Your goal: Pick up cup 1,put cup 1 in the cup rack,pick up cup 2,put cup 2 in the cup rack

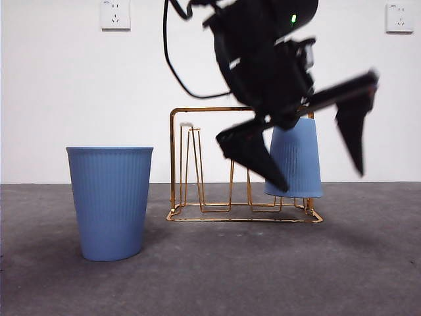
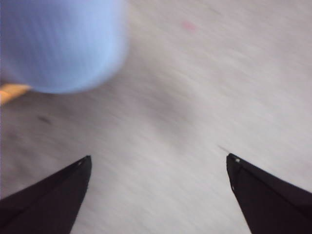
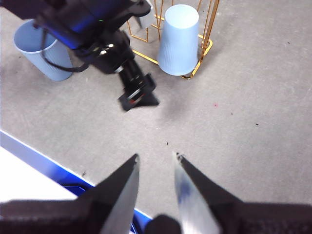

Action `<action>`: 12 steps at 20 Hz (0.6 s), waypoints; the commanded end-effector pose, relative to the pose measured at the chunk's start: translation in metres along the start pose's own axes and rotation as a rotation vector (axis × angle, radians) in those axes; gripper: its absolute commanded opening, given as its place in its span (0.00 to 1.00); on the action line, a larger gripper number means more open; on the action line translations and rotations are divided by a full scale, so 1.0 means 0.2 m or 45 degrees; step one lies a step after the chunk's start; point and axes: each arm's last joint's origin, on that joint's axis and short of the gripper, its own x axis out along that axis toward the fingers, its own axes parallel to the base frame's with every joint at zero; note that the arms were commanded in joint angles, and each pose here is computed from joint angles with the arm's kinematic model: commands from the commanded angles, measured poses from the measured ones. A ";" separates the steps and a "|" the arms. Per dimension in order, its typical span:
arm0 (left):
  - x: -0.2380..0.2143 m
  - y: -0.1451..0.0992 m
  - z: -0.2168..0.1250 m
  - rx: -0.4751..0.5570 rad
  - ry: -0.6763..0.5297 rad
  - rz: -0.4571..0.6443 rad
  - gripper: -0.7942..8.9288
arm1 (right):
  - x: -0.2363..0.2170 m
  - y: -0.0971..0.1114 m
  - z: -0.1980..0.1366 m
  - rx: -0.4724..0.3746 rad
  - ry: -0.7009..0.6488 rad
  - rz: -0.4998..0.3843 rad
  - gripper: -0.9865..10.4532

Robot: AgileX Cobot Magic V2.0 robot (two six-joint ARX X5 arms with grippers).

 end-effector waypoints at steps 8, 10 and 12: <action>-0.92 -0.18 -0.04 0.244 -0.357 -0.146 0.56 | 0.12 0.05 0.17 0.035 -0.094 0.226 0.31; -1.15 -0.15 -0.10 0.260 -0.462 -0.083 0.56 | 0.21 0.08 0.24 0.032 -0.085 0.312 0.46; -1.34 -0.10 -0.19 0.267 -0.520 0.016 0.56 | 0.31 0.11 0.32 0.050 -0.071 0.410 0.47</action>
